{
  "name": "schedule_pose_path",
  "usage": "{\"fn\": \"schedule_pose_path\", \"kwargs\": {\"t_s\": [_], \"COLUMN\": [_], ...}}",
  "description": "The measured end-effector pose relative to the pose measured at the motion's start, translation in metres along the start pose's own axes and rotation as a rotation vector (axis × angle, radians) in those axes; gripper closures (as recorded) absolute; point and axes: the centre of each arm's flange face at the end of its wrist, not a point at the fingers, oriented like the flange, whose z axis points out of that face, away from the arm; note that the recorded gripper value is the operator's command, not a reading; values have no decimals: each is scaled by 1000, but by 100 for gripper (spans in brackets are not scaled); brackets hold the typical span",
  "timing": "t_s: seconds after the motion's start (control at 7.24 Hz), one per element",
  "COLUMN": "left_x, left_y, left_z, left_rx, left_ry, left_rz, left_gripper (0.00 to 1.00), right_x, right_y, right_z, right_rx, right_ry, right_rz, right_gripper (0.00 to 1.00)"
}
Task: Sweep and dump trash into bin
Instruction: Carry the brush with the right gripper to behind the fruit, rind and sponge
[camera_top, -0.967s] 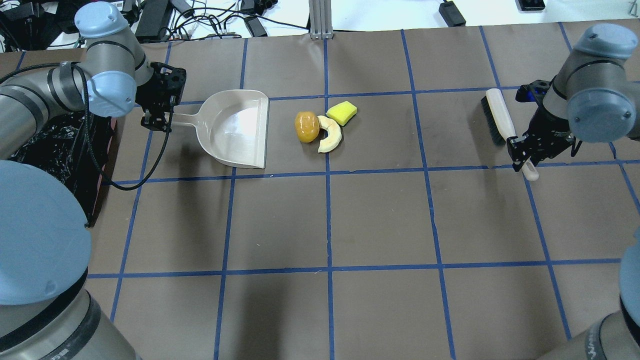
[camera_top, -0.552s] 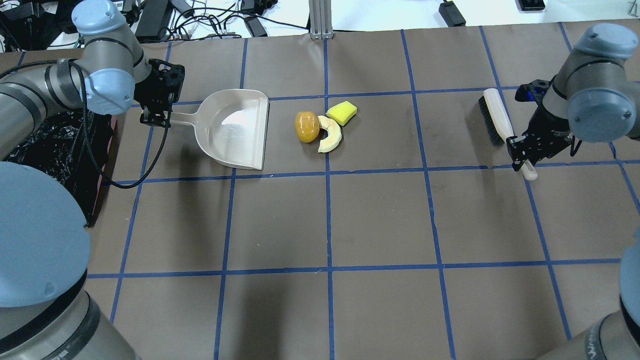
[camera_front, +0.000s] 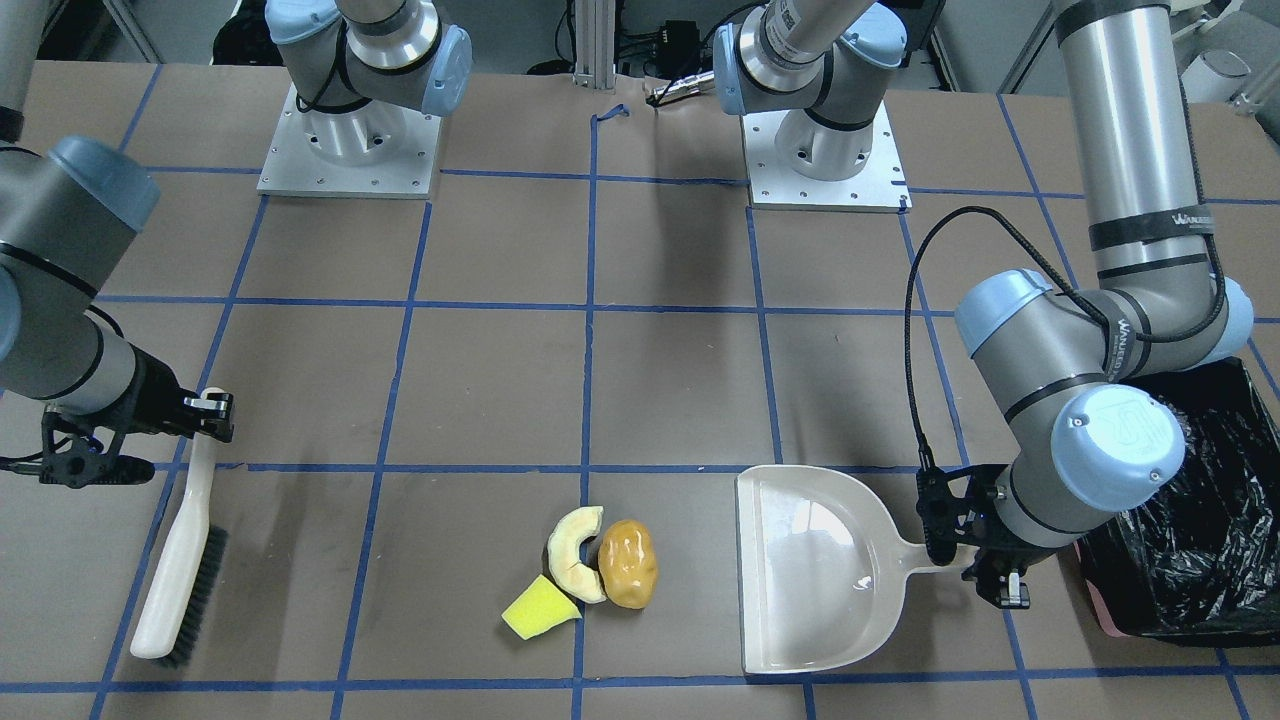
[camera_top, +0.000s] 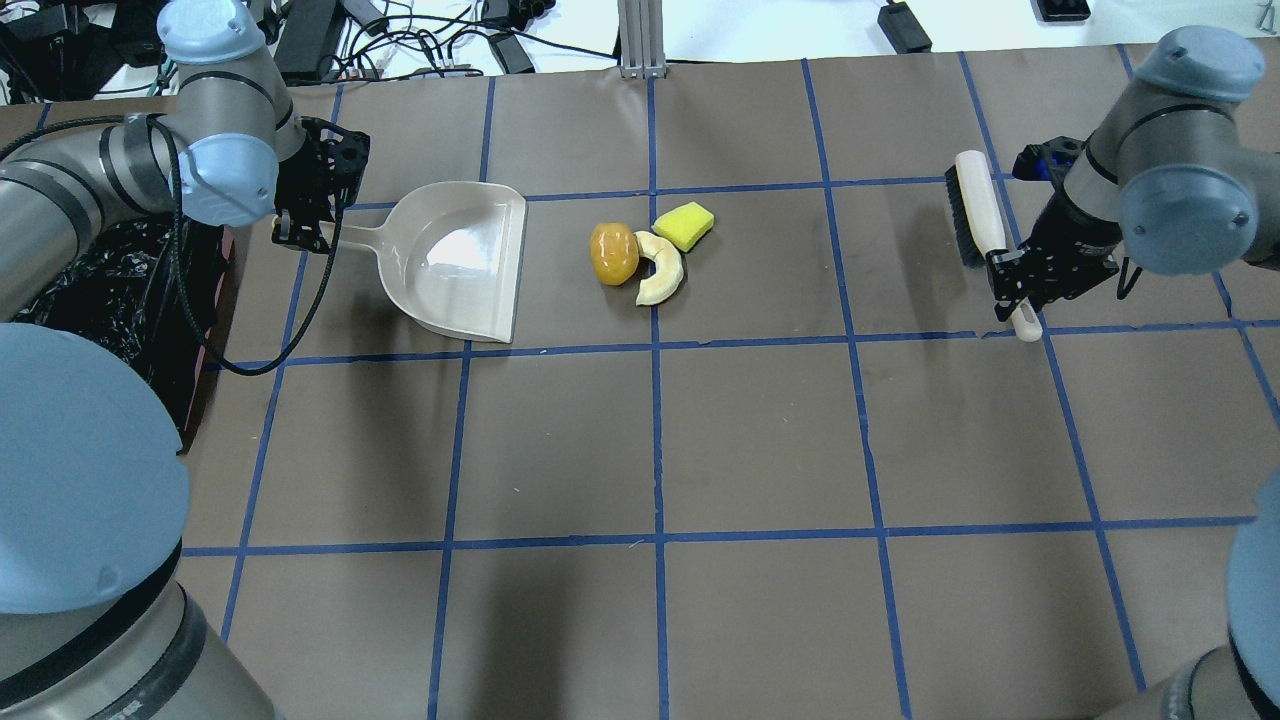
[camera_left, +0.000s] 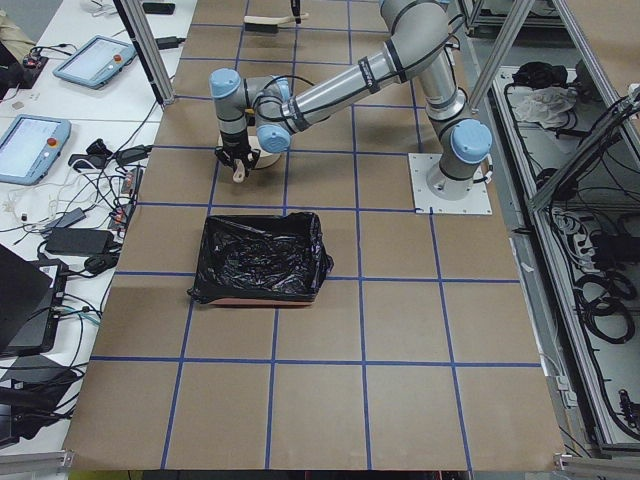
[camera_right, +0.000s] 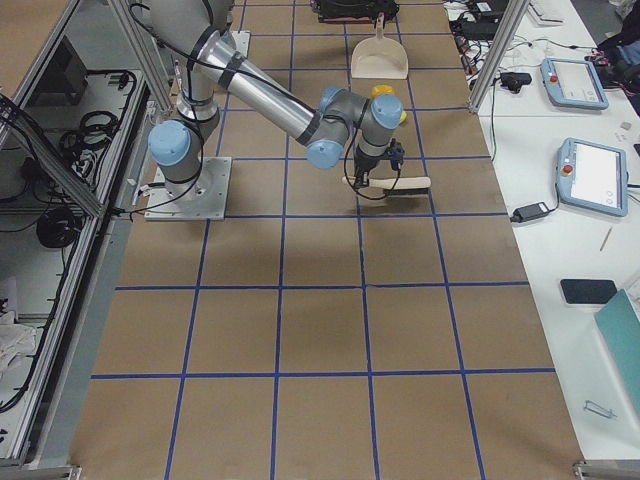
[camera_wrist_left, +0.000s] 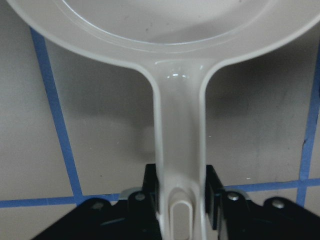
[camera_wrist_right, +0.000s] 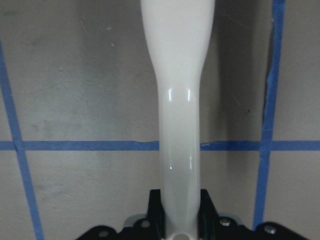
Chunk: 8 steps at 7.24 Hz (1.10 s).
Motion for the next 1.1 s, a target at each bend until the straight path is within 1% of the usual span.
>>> {"fn": "schedule_pose_path", "kwargs": {"t_s": [0.28,0.55,0.69,0.97,1.1], "left_x": [-3,-7,-9,-9,-10], "left_y": [-1,-12,-20,-27,-29], "left_z": [-5,-10,-11,-12,-12], "left_rx": [-6,-9,-10,-11,-11], "left_ry": [-9,-14,-15,-16,-16], "left_rz": [0,0,-1,-21,-44], "left_gripper": [95,95,95,95,95], "right_x": [-61,-124,-156,-216,-235], "right_y": [-7,-8,-10,-14,-14], "right_z": [-2,3,6,11,16], "right_rx": [15,18,19,18,11], "right_ry": [-11,-27,-28,-20,-16], "right_rz": [42,86,82,25,-1], "right_gripper": [100,100,100,100,100]}}
